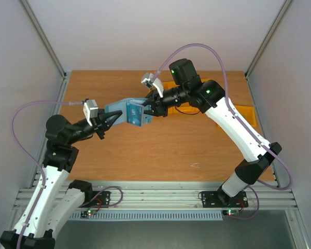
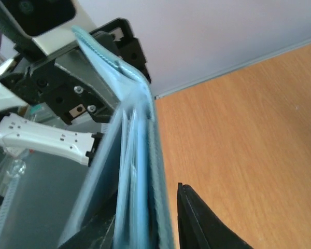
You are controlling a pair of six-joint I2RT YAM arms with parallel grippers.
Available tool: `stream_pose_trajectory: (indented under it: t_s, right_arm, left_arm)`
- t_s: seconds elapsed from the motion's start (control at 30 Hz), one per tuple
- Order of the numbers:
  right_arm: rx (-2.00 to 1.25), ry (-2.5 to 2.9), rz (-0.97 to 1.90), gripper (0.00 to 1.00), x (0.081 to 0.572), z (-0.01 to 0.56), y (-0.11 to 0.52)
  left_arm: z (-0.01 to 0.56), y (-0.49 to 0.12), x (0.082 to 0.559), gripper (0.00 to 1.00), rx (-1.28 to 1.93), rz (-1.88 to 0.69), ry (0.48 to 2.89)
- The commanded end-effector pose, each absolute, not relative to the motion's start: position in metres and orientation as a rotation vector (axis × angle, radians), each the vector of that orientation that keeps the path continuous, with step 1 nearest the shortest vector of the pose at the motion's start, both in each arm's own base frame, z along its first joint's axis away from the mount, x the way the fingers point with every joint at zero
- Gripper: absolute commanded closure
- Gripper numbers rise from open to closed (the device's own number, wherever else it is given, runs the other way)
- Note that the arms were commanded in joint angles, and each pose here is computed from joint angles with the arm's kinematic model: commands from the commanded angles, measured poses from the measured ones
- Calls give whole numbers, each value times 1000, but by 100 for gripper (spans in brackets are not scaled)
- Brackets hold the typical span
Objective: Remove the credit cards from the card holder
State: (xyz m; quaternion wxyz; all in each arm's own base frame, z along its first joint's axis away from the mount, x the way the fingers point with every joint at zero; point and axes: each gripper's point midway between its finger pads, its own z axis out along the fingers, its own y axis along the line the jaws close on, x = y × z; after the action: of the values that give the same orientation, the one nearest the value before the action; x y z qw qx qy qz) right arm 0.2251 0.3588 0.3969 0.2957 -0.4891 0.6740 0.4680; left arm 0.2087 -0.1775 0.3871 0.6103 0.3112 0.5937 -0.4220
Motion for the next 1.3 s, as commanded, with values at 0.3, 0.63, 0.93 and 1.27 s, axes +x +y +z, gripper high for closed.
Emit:
stream_pose_trajectory:
  t_s: [0.3,0.63,0.93,1.27]
  right_arm:
    - [-976,1926,985,37,280,387,295]
    - [-1035,1740,1262,31,262,404,336]
    - [-1171,1564,1495,18,228,417,343]
    - [-1302,1566,1521,18,203,414,341]
  left_arm:
    - [361,-131,253,100,629,-406,1448]
    - [394,-163,207,100,776,-696,1292]
    - [414,-168,197,100,702,-876,1284]
    - [406,-163,212,100,656,-824,1322]
